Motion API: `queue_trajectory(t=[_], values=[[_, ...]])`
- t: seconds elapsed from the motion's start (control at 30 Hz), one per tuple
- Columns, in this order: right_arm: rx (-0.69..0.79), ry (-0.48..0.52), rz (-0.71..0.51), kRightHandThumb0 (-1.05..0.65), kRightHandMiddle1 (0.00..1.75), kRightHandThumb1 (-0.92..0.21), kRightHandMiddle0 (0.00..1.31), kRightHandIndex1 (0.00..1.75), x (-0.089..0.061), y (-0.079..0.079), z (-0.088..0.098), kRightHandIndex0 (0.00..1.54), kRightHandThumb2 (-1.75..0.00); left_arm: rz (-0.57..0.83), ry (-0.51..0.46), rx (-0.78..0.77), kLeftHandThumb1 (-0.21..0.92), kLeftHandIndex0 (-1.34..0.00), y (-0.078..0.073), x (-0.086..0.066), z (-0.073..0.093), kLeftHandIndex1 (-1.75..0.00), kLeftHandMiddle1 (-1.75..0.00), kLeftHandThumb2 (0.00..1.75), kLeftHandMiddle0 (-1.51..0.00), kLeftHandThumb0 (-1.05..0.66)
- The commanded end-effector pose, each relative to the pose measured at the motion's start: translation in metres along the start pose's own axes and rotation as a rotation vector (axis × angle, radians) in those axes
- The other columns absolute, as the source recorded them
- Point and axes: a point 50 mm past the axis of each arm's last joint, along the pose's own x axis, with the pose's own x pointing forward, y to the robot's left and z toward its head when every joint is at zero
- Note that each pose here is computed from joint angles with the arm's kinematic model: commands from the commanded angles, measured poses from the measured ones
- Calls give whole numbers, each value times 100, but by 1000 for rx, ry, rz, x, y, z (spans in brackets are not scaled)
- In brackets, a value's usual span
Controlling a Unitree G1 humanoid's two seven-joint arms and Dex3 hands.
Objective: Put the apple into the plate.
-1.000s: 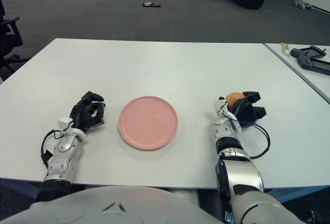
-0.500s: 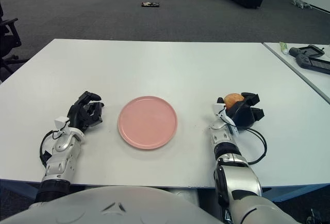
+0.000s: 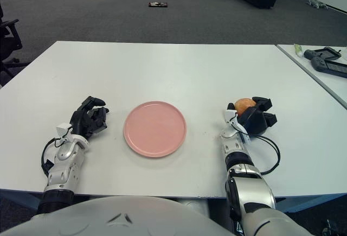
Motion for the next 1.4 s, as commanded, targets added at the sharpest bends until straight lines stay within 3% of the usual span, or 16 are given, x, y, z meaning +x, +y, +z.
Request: queue_trajectory(t=[0.0, 0.7, 0.83, 1.03, 1.17, 1.37], values=[[-68, 29, 64, 0, 175, 5, 66, 162, -20, 9, -9, 93, -170, 10, 21, -21, 47, -49, 2, -3, -5, -175, -175, 113, -117, -43], [54, -268, 118, 0, 175, 5, 66, 163, -32, -7, 67, 93, -170, 13, 22, -26, 46, -50, 0, -5, -8, -175, -175, 115, -117, -43], [98, -325, 124, 0, 175, 5, 66, 163, -43, -12, 91, 92, -170, 12, 20, -25, 46, -50, 0, -5, -8, -175, -175, 115, -117, -43], [132, -377, 140, 0, 175, 5, 66, 166, -51, -17, 108, 92, -171, 14, 22, -26, 46, -50, 0, -6, -8, -175, -175, 115, -117, -44], [189, -425, 177, 0, 175, 5, 66, 167, -68, -21, 132, 91, -171, 15, 39, -22, 46, -50, -1, -6, -9, -175, -175, 115, -116, -44], [229, -484, 250, 0, 175, 3, 64, 168, -83, -21, 148, 90, -169, 16, 44, -25, 46, -50, -2, -6, -9, -175, -175, 114, -117, -43]])
